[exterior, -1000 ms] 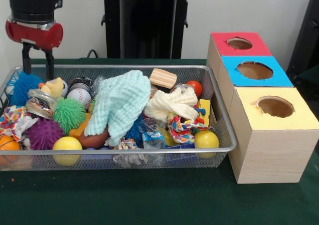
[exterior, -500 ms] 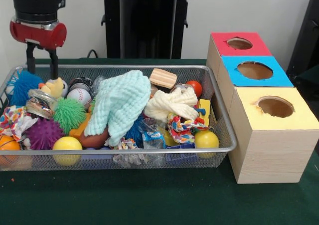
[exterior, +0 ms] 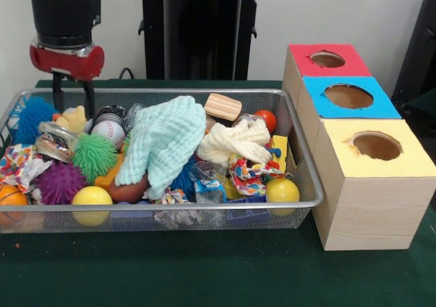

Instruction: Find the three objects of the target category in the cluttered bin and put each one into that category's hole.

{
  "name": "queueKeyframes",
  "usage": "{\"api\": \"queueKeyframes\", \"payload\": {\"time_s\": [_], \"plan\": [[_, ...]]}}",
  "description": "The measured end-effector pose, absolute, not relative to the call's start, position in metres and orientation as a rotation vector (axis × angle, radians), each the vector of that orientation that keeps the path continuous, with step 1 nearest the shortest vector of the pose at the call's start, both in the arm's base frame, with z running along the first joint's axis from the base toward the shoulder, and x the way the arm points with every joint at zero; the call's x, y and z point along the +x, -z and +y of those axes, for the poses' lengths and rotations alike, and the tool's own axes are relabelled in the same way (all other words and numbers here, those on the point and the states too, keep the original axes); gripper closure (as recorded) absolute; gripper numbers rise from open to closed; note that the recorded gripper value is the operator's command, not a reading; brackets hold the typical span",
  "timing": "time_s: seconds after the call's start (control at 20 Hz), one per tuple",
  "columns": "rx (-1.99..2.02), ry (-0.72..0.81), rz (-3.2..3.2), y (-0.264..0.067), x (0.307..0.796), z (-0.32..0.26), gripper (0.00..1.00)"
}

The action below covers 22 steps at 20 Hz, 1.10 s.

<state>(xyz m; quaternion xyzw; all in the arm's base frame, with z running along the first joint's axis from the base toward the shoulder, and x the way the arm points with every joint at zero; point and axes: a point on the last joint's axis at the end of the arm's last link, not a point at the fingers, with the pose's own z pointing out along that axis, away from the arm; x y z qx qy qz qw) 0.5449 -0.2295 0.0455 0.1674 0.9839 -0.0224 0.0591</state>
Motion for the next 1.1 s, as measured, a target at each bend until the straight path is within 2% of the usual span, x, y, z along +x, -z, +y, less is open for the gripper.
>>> {"api": "queueKeyframes", "payload": {"time_s": [0.45, 0.5, 0.9, 1.1], "plan": [[0.346, 0.062, 2.957, -0.008, 0.541, -0.193, 0.0], [0.321, 0.061, 2.944, -0.001, 0.54, -0.186, 1.0], [0.3, 0.077, 2.94, 0.008, 0.534, -0.18, 1.0], [0.302, 0.102, 2.928, -0.002, 0.537, -0.187, 1.0]]}}
